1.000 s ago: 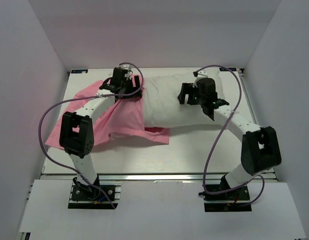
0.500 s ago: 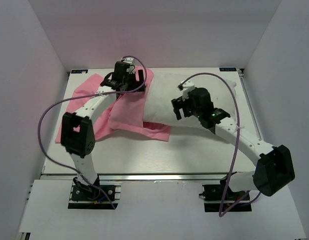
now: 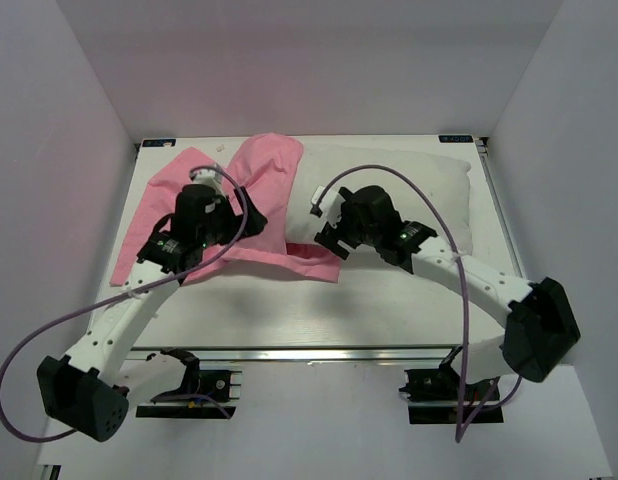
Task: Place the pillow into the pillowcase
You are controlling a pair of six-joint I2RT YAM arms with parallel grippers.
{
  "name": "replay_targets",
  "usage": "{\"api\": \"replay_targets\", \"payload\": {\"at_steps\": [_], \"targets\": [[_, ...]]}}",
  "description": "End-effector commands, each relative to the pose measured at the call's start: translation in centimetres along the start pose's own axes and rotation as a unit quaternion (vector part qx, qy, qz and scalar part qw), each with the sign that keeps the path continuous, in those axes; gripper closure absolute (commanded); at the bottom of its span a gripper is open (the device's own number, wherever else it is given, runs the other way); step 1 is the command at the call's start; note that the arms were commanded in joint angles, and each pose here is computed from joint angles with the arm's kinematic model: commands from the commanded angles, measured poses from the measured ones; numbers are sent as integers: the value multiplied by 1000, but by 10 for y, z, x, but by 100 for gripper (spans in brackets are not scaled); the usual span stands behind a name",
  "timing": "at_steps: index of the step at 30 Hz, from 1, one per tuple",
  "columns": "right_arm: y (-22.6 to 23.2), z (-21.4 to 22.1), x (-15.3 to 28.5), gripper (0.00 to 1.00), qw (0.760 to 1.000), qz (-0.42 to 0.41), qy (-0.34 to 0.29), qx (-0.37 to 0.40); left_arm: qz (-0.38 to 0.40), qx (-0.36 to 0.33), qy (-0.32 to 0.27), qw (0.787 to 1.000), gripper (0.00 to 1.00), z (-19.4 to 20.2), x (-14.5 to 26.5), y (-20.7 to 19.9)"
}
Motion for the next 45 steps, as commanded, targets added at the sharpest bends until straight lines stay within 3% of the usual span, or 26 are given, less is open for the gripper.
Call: {"api": "replay_targets", "payload": {"at_steps": [1,6,9,10,12,21,24,28,31,32,33,39,45], "targets": [[2,3,-33,11,999,-26,3,48,15,36,105,994,2,58,-14,13],[-12,21,-70,15,998,29,51,28,32,27,140,989,2,88,-28,1],[-12,22,-81,58,999,36,37,-7,25,35,151,988,2,102,-43,3],[-13,16,-81,79,999,38,21,-12,16,39,155,987,2,106,-50,6],[-10,14,-80,100,999,37,5,-35,11,44,146,988,2,103,-61,4],[-24,-18,-56,100,988,67,-49,-127,-61,44,171,982,3,116,-105,16],[-21,-28,-48,100,986,50,-67,-141,-61,52,167,983,10,118,-117,15],[-12,-31,-44,100,984,26,-83,-158,-21,74,167,983,32,126,-130,2],[-10,-34,-43,100,980,22,-98,-174,12,79,163,983,63,122,-131,-16],[-9,-36,-43,100,977,18,-105,-184,19,79,163,983,88,120,-129,-22],[-8,-37,-43,100,976,16,-110,-189,28,78,161,984,97,116,-126,-30],[-30,-77,-25,100,939,63,-216,-259,144,51,142,978,100,80,-72,-99],[-44,-98,5,100,885,118,-309,-327,197,15,167,966,100,83,-39,-131]]}}
Point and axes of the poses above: each gripper's point midway between its finger pads, its own x axis back along the fingers, its own y axis along the line the jaws close on, z = x × y, the point moved 5 cm from there along x, back along the fingers, and after that the axes turned 3 degrees about x, right-handed, at the moved point
